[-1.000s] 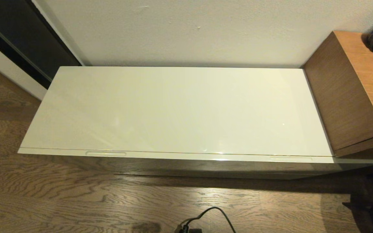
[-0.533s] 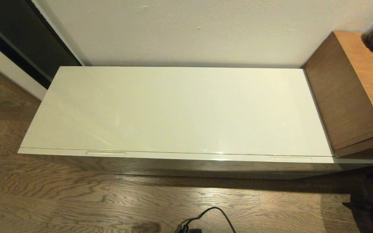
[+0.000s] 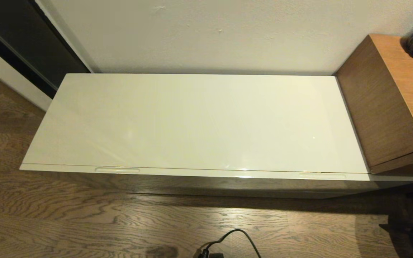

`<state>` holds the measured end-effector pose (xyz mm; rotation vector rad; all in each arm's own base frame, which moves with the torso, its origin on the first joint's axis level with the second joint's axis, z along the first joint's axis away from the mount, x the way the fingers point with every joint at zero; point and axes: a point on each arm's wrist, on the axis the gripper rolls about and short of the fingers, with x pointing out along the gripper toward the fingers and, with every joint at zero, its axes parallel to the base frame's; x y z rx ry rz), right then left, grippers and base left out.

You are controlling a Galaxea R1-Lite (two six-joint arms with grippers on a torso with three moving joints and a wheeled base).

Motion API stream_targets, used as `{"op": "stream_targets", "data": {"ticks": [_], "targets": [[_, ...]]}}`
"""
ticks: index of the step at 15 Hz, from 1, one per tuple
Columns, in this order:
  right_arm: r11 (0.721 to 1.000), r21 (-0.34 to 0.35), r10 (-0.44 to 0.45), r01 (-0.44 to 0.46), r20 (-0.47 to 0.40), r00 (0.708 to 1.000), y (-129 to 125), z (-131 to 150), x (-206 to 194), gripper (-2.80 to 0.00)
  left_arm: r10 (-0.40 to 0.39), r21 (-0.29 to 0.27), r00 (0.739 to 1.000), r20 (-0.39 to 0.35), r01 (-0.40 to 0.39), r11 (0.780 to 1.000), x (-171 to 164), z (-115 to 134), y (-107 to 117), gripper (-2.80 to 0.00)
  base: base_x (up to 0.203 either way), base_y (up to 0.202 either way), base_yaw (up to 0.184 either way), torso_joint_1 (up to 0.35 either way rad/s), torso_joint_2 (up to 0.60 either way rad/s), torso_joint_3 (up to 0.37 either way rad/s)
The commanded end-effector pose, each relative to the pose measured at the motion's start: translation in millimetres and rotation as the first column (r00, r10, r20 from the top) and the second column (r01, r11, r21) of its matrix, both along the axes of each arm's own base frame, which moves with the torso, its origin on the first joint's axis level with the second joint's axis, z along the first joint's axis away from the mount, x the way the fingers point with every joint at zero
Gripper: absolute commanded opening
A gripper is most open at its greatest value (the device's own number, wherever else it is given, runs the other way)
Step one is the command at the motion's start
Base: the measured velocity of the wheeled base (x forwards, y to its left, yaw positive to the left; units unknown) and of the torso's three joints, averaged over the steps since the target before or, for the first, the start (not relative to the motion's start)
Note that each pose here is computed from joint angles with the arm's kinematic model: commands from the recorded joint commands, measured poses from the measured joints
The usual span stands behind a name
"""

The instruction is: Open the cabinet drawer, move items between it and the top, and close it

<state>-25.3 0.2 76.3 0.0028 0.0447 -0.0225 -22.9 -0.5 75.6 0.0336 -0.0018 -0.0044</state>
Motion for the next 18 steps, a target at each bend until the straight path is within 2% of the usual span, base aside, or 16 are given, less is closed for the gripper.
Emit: {"op": "stream_targets", "data": {"ticks": [1,18], "targets": [[1.0,0.0,0.001,-0.001,0.0,1.0,0.0,0.0,0.0,-2.8,0.0,0.0,1.0,-0.002,0.0,1.0,0.1,-0.1,0.0,-2.8,0.0,0.0,0.0,0.0,0.0,0.0],[1.0,0.0,0.001,-0.001,0.0,1.0,0.0,0.0,0.0,-2.8,0.0,0.0,1.0,-0.002,0.0,1.0,0.1,-0.1,0.0,-2.8,0.0,0.0,0.0,0.0,0.0,0.0]]}}
